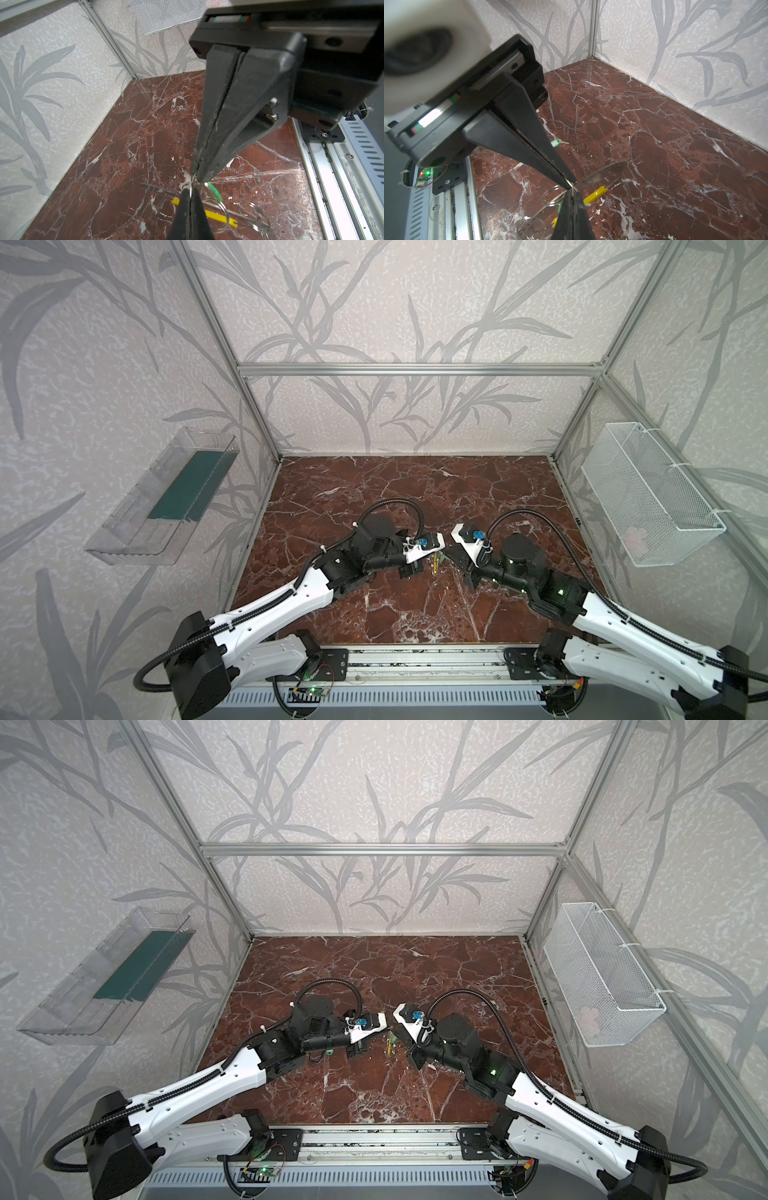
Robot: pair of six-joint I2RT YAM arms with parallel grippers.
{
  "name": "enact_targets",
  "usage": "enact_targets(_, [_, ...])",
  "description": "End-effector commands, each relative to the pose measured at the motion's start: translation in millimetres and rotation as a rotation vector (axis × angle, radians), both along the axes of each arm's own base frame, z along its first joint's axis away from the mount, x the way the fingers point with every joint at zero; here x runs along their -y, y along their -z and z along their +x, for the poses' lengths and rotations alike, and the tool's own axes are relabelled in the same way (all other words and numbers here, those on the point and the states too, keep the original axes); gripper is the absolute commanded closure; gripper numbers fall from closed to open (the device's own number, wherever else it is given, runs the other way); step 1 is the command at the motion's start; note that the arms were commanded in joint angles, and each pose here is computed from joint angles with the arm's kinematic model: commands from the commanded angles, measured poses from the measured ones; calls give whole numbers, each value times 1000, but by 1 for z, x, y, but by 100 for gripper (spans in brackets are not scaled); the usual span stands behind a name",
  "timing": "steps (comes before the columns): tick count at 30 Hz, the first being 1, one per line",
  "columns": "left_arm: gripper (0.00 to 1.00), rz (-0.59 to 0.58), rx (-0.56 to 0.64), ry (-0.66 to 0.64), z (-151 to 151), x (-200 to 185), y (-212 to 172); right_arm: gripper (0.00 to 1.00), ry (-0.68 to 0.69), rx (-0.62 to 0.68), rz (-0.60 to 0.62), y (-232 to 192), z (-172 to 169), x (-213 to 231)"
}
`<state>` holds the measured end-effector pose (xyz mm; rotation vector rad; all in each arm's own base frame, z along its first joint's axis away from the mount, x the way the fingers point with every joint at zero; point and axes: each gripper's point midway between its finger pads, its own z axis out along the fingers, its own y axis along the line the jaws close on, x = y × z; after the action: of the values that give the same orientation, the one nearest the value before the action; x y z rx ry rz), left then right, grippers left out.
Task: Put the keys on the keyring
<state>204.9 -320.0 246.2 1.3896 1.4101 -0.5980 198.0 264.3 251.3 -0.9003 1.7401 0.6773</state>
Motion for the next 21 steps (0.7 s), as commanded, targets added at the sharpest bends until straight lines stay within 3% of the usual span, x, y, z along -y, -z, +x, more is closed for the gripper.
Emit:
enact_targets(1, [100, -16, 67, 29, -6, 1, -15, 100, 34, 11, 40, -8, 5, 4])
enact_targets(12, [100, -14, 109, 73, -16, -2, -14, 100, 87, -38, 60, -4, 12, 13])
enact_targets(21, [100, -22, 115, 60, -14, -2, -17, 100, 42, -57, 95, -8, 4, 8])
